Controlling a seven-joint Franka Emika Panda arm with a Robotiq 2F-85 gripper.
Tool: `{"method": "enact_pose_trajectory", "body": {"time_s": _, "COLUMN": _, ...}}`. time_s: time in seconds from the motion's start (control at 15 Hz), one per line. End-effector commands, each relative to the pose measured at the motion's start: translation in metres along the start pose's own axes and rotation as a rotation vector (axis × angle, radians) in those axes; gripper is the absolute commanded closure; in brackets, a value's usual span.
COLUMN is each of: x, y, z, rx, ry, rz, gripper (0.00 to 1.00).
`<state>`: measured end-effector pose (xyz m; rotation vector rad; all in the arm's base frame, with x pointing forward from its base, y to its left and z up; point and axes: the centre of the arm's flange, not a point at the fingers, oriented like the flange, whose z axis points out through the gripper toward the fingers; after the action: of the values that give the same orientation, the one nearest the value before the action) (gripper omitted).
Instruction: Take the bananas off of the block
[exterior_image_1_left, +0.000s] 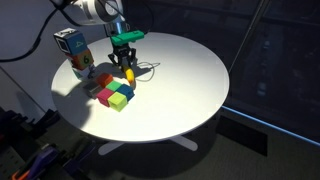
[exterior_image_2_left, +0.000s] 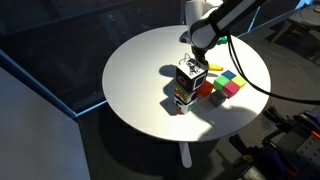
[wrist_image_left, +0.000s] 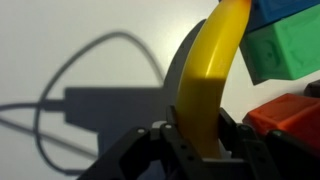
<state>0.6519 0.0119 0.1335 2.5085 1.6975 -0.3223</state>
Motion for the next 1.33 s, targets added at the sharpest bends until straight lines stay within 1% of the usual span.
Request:
{"method": "enact_pose_trajectory", "body": {"time_s": 0.0, "x": 0.005, "y": 0.011, "z": 0.004, "rx": 0.008, "ry": 0.023, "rz": -0.027, "gripper": 0.83}}
{"method": "enact_pose_trajectory", "body": {"time_s": 0.07, "x": 0.006, "y": 0.011, "z": 0.006, "rx": 0.01, "ry": 0.023, "rz": -0.028, "gripper": 0.83}}
{"method": "enact_pose_trajectory", "body": {"time_s": 0.13, "x": 0.007, "y": 0.012, "z": 0.008, "rx": 0.012, "ry": 0.022, "rz": -0.025, "gripper": 0.6}}
{"method": "enact_pose_trajectory", "body": {"time_s": 0.2, "x": 0.007, "y": 0.012, "z": 0.009, "rx": 0.014, "ry": 0.02, "rz": -0.022, "gripper": 0.33}}
{"method": "enact_pose_trajectory", "body": {"time_s": 0.27, "x": 0.007, "y": 0.013, "z": 0.009, "rx": 0.016, "ry": 0.019, "rz": -0.02, "gripper": 0.33}}
{"method": "enact_pose_trajectory", "body": {"time_s": 0.33, "x": 0.007, "y": 0.013, "z": 0.009, "rx": 0.015, "ry": 0.02, "rz": -0.02, "gripper": 0.29}}
{"method": "enact_pose_trajectory", "body": {"time_s": 0.53, "x": 0.007, "y": 0.015, "z": 0.008, "rx": 0.012, "ry": 0.021, "rz": -0.018, "gripper": 0.05}}
{"method": "enact_pose_trajectory", "body": {"time_s": 0.6, "x": 0.007, "y": 0.014, "z": 0.006, "rx": 0.014, "ry": 0.024, "rz": -0.016, "gripper": 0.01}}
{"method": "enact_pose_trajectory", "body": {"time_s": 0.93, "x": 0.0, "y": 0.007, "z": -0.006, "rx": 0.001, "ry": 0.013, "rz": 0.041, "gripper": 0.0}}
{"method": "enact_pose_trajectory", "body": {"time_s": 1.27, "x": -0.012, "y": 0.005, "z": -0.019, "rx": 0.004, "ry": 0.01, "rz": 0.148, "gripper": 0.0}}
